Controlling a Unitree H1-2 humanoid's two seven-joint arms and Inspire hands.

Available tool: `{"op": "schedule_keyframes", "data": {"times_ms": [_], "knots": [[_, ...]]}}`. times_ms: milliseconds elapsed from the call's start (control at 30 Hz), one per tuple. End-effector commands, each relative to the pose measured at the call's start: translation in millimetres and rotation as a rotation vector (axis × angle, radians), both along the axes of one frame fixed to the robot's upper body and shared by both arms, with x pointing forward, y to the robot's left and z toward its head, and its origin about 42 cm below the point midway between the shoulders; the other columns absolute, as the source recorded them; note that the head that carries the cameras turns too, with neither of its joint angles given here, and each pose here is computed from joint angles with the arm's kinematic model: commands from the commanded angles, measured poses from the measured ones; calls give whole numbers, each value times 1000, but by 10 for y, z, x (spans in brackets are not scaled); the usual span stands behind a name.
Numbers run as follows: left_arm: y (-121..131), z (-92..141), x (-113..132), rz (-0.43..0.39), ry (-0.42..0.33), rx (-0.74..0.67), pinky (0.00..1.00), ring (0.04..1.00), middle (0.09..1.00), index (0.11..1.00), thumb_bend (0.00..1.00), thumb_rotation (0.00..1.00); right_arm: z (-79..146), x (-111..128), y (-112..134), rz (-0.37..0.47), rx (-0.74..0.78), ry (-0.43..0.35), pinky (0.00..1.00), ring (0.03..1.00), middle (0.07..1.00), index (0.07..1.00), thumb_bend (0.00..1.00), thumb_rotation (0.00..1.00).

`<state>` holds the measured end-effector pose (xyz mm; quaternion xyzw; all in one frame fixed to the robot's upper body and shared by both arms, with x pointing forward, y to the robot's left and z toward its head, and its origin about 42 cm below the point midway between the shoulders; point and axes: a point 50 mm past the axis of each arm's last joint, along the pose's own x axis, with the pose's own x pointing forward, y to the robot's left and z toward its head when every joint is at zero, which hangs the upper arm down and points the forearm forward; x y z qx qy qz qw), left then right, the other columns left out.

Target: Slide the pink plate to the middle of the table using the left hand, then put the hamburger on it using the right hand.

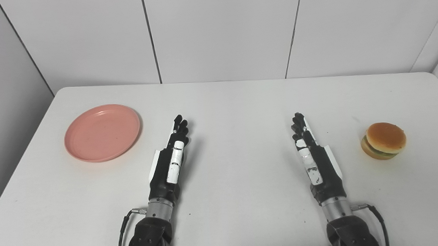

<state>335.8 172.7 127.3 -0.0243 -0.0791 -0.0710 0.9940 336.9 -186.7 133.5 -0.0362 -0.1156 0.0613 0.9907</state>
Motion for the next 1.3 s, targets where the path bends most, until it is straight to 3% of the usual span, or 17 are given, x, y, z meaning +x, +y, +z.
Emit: {"op": "schedule_keyframes", "data": {"times_ms": [0,67,233,400,867,933,1133,1267], "knots": [[72,-268,-166,23,92,-2,1000,1000,1000,1000,497,1000,-279,-135,-91,-36,5,94,1000,1000,1000,1000,517,1000],[60,-284,-166,47,97,-4,1000,1000,1000,1000,484,1000,-281,-139,-101,-50,14,105,1000,1000,1000,1000,514,1000],[74,-282,-186,13,111,14,1000,1000,1000,1000,508,1000,-281,-157,-117,-51,73,106,1000,1000,1000,1000,477,1000],[51,-293,-166,58,114,-22,1000,1000,1000,1000,491,1000,-262,-143,-121,-54,118,136,1000,1000,1000,1000,498,1000],[38,-281,-180,16,97,-19,1000,1000,1000,1000,501,1000,-281,-158,-138,-32,139,131,1000,1000,1000,1000,479,1000],[9,-286,-196,9,106,-9,1000,1000,1000,1000,516,1000,-295,-173,-173,-33,131,132,1000,1000,1000,1000,476,1000],[-199,-412,-233,98,116,27,999,990,993,990,529,1000,-385,-224,-383,-22,124,131,1000,1000,1000,1000,492,999],[-273,-458,-225,87,113,62,1000,1000,997,993,551,1000,-452,-233,-497,-21,105,111,1000,1000,1000,1000,471,1000]]}}
